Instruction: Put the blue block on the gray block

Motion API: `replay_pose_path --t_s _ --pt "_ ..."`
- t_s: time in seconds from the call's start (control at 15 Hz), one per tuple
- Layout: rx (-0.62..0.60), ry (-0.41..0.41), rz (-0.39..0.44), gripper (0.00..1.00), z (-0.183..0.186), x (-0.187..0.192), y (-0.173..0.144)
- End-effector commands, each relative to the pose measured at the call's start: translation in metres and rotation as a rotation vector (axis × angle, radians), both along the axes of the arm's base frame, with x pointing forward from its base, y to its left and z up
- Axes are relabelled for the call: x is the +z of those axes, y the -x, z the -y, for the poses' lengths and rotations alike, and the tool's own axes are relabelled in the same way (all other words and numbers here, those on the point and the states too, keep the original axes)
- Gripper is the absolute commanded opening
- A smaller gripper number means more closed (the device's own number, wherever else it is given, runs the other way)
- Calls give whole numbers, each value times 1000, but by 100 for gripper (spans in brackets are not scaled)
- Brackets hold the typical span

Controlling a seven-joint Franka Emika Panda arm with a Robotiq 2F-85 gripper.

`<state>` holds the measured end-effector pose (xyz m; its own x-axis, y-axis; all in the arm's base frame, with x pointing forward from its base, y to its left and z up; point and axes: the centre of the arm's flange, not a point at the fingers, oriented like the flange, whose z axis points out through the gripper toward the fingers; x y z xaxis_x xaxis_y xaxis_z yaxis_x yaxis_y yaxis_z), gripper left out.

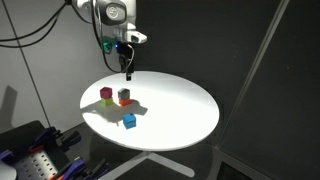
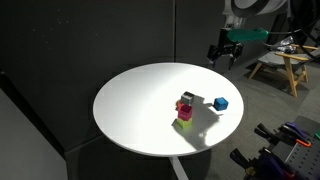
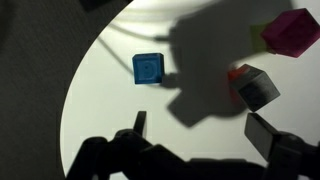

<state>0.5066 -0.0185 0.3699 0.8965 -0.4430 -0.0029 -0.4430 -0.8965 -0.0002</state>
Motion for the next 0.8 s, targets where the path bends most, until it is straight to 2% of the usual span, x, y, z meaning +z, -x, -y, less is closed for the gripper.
replay_pose_path --t_s 0.0,0.73 --pt "1 6 -7 100 8 -17 -4" --pt "-13 -1 -38 100 8 -29 -3"
